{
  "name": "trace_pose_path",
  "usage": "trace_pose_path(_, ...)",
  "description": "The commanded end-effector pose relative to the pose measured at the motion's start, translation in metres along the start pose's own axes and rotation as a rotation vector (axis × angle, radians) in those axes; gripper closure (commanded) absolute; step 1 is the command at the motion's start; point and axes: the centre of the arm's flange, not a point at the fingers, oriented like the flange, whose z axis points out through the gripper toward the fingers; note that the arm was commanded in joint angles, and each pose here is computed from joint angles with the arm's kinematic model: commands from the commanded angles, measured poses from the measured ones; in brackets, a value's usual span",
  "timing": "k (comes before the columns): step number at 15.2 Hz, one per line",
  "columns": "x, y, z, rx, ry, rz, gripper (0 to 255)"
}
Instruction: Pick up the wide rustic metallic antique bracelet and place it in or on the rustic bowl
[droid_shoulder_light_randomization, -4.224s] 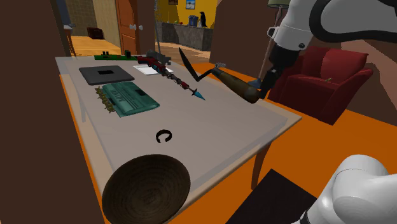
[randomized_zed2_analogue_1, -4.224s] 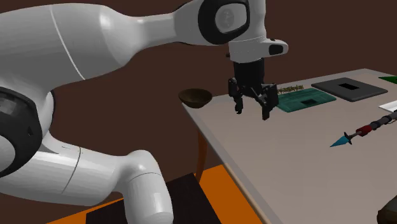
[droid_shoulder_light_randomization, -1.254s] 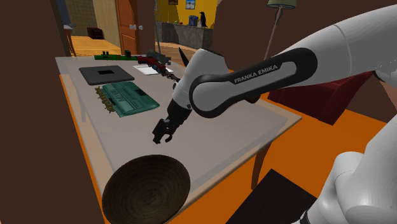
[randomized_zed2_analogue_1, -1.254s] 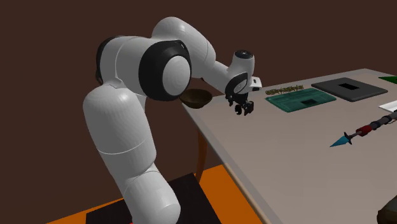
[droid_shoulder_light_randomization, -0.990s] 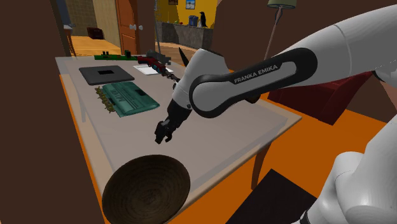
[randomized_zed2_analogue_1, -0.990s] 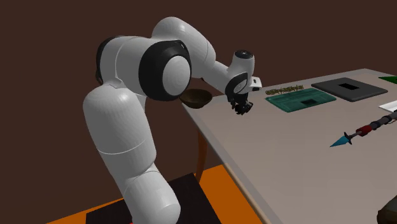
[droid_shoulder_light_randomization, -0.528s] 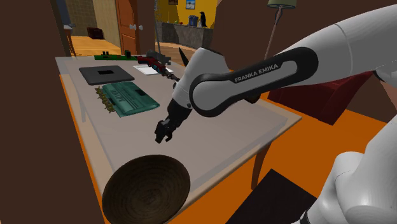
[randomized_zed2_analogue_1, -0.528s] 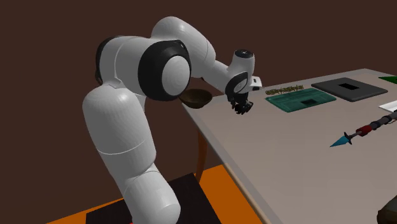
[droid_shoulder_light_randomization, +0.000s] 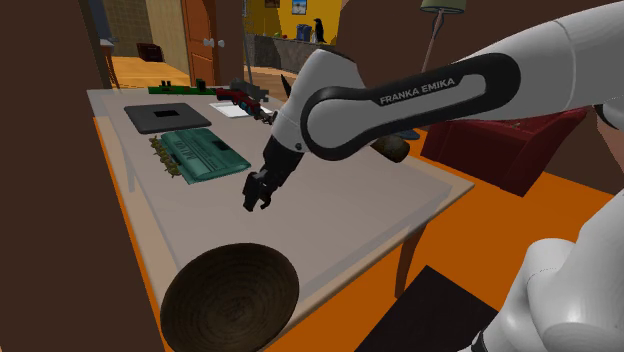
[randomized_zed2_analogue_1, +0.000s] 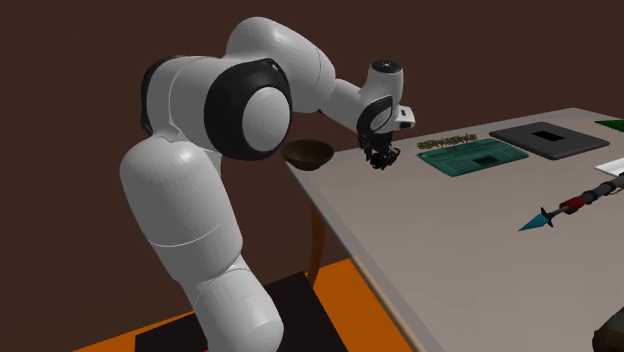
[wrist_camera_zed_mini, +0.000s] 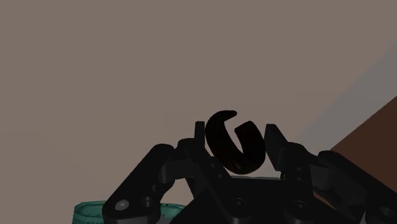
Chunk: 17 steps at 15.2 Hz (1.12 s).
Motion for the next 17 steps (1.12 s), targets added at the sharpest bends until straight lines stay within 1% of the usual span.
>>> trace_pose_path(1,0.003,-0.003,-0.01,0.0,0.0,0.0,255)
trace_pose_path(17,0.033,-0.019,-0.088,0.0,0.0,0.0,255)
